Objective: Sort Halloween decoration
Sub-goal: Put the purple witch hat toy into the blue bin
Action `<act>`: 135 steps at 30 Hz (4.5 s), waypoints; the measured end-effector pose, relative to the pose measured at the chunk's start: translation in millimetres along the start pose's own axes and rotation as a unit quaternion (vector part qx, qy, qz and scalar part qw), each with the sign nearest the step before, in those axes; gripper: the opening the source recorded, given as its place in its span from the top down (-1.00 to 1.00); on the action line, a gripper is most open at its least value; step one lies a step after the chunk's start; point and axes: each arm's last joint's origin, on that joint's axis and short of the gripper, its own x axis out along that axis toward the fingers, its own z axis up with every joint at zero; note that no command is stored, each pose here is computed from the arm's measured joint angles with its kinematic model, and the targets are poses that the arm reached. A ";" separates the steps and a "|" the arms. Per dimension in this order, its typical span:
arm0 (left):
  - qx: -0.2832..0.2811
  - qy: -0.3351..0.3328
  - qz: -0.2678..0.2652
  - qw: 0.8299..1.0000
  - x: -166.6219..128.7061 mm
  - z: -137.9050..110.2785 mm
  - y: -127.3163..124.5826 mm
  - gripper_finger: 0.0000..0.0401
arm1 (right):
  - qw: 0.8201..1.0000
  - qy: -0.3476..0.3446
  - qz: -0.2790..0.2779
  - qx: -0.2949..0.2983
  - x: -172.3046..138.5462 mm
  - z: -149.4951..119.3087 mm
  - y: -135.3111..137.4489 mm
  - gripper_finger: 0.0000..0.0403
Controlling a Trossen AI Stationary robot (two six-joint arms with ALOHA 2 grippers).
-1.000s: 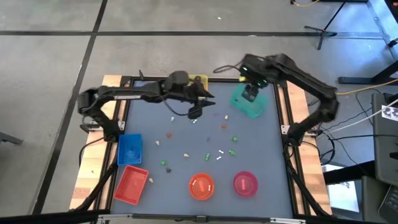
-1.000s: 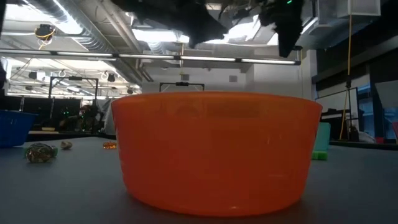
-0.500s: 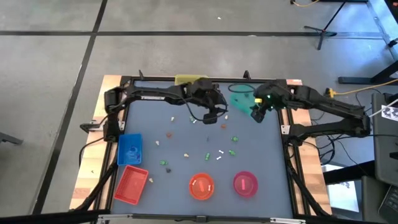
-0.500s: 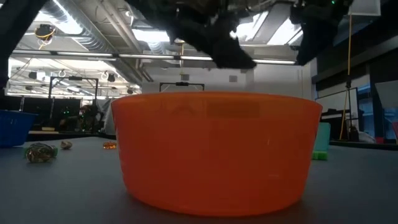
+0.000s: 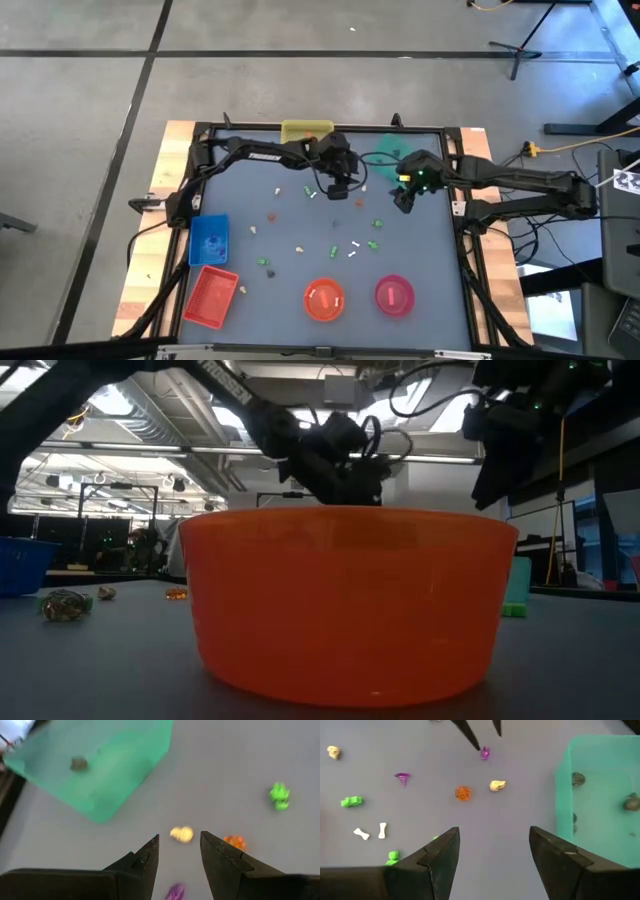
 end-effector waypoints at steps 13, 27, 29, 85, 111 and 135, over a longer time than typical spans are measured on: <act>0.004 0.042 -0.007 0.999 4.6 -17.0 8.5 0.35 | 1.000 -0.018 0.006 -0.001 2.1 2.1 0.6 -0.19; 0.025 0.063 -0.017 0.998 10.0 -25.8 6.0 0.35 | 0.999 -0.034 0.010 -0.003 1.9 5.3 1.5 -0.19; 0.025 0.064 -0.017 0.997 12.9 -28.2 6.0 0.35 | 0.999 -0.035 0.010 -0.004 1.9 5.5 1.6 -0.19; 0.095 0.085 -0.009 0.992 29.4 -40.8 0.2 0.37 | 0.999 -0.038 0.010 -0.004 1.8 6.1 1.6 -0.19; 0.095 0.085 -0.008 0.992 29.3 -41.0 0.5 0.78 | 0.999 -0.038 0.010 -0.005 1.8 6.0 1.6 -0.19; 0.079 0.083 -0.004 0.993 29.1 -40.2 0.8 1.00 | 0.999 -0.037 0.010 -0.005 1.8 6.0 1.6 -0.19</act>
